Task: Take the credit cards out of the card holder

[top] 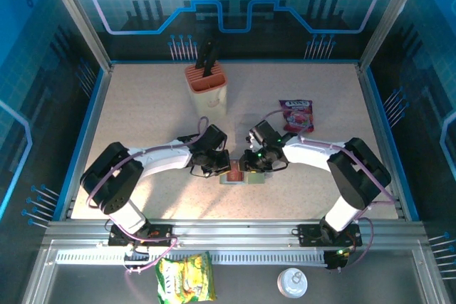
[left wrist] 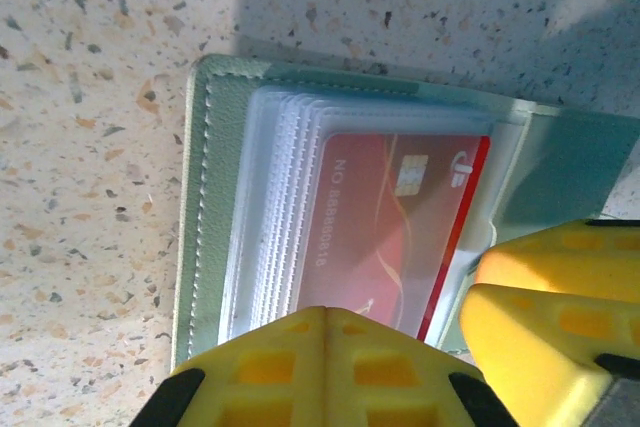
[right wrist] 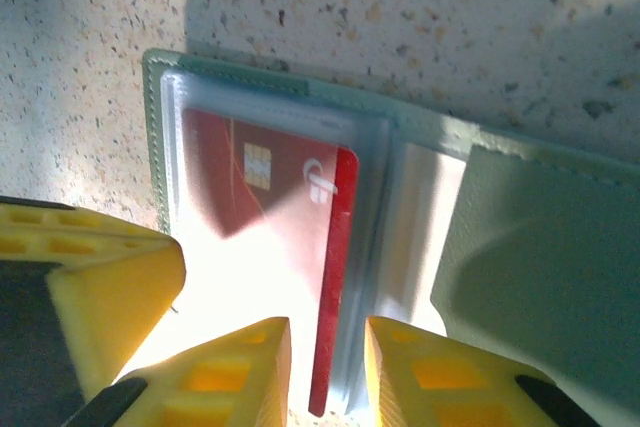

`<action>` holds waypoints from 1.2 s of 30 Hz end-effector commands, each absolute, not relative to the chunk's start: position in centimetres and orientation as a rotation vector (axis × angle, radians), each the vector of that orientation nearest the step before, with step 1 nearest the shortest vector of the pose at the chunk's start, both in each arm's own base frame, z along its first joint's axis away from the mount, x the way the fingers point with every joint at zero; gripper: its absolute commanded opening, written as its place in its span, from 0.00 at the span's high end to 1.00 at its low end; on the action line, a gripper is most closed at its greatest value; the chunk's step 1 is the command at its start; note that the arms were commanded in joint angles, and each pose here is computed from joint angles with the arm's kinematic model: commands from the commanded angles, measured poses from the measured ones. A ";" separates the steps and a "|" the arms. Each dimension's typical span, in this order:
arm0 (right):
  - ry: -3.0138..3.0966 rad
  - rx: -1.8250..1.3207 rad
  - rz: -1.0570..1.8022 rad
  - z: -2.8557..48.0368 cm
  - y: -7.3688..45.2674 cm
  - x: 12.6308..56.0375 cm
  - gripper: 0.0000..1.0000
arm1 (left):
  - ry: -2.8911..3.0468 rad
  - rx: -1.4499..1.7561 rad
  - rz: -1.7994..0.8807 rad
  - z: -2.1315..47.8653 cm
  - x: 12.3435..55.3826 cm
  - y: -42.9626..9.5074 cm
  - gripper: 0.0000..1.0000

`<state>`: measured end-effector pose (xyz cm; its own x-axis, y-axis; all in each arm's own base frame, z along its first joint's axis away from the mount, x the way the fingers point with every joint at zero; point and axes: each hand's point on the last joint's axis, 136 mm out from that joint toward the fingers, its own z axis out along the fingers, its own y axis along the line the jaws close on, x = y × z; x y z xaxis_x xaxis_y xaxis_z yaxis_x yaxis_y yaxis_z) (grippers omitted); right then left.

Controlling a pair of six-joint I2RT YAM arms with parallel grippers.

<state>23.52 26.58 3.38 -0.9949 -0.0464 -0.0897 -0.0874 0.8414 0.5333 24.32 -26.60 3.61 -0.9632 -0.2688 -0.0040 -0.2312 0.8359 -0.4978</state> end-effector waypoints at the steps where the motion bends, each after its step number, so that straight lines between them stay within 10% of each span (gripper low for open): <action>1: 2.928 -0.083 0.929 4.0 26.7 23.5 0.74 | 2.926 -0.397 -0.762 4.3 24.3 -26.3 1.00; 36: 2.960 0.015 1.011 1.9 26.4 23.4 0.74 | 3.010 -0.422 -0.622 1.4 23.1 -24.7 1.00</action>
